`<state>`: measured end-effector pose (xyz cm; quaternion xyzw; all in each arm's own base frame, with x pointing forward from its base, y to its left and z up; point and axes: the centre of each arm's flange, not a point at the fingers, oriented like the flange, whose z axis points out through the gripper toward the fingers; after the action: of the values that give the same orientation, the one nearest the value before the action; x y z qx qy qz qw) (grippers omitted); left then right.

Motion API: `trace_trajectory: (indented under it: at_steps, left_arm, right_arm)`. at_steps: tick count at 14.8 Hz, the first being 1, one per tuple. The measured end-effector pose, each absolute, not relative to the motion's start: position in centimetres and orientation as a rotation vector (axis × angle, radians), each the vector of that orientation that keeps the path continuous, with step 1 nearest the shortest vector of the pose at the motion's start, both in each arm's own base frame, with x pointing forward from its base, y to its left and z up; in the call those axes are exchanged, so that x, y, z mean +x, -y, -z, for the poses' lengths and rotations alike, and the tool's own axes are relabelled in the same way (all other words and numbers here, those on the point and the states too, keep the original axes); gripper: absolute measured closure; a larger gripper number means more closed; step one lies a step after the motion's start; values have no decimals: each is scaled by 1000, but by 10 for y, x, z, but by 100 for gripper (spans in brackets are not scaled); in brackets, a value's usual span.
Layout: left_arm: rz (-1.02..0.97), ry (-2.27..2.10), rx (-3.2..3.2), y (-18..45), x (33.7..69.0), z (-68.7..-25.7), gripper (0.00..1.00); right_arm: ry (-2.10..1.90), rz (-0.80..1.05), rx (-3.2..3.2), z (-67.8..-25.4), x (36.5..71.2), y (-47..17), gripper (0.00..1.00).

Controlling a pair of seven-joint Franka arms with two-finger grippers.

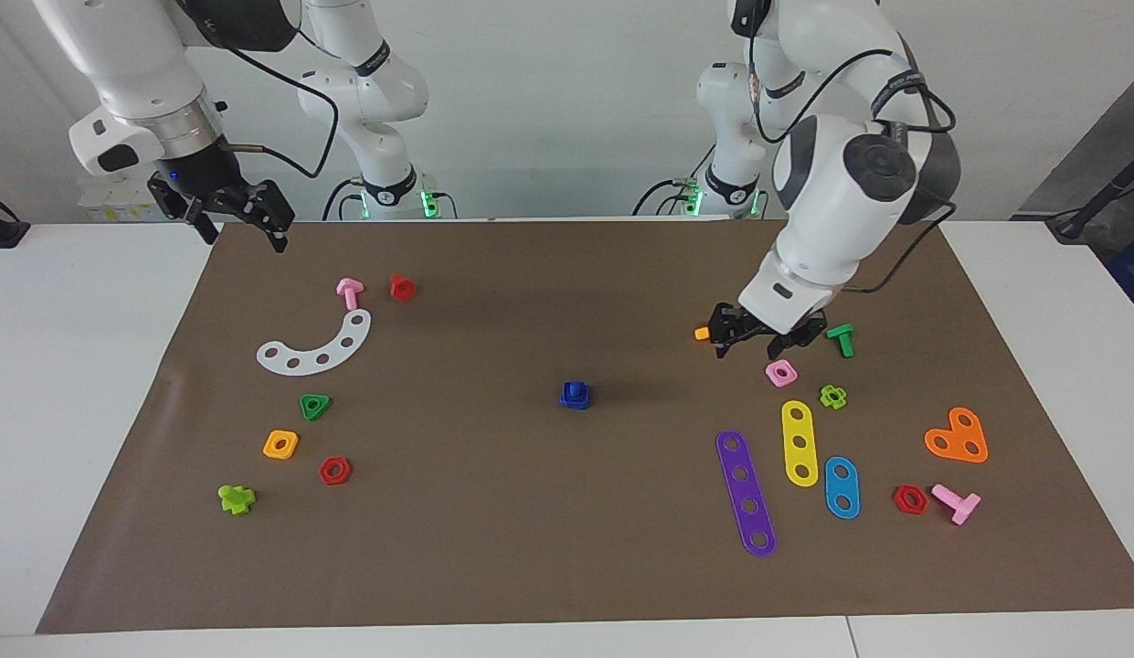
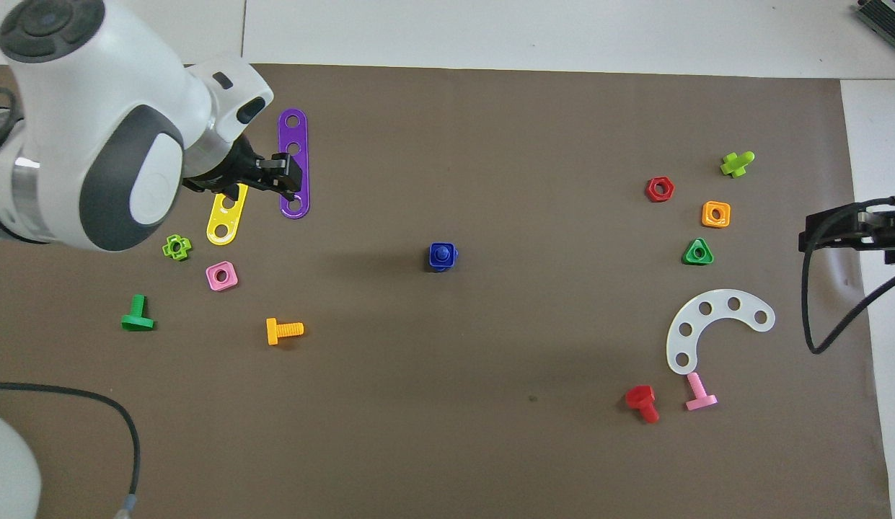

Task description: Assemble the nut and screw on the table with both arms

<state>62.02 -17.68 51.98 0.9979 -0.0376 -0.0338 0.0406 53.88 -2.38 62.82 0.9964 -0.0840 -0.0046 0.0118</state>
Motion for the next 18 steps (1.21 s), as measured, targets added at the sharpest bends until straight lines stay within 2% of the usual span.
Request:
trace_trajectory:
  at_steps: [1, 2, 4, 10, 18]
  left_arm:
    - [135, 89, 3057, 159, 615, -527, 15]
    - [156, 66, 3056, 144, 611, -534, 15]
    - [167, 15, 3048, 115, 602, -555, 1]
    - [48, -79, 3131, 42, 566, -614, 0]
    - [71, 44, 3165, 52, 549, -630, 0]
  right_arm:
    - [262, 14, 3107, -628, 539, 24, 0]
    - [262, 14, 3107, -628, 539, 24, 0]
    - [262, 14, 3107, -628, 539, 24, 0]
    - [262, 14, 3107, -628, 539, 24, 0]
    - [261, 14, 3107, -628, 539, 24, 0]
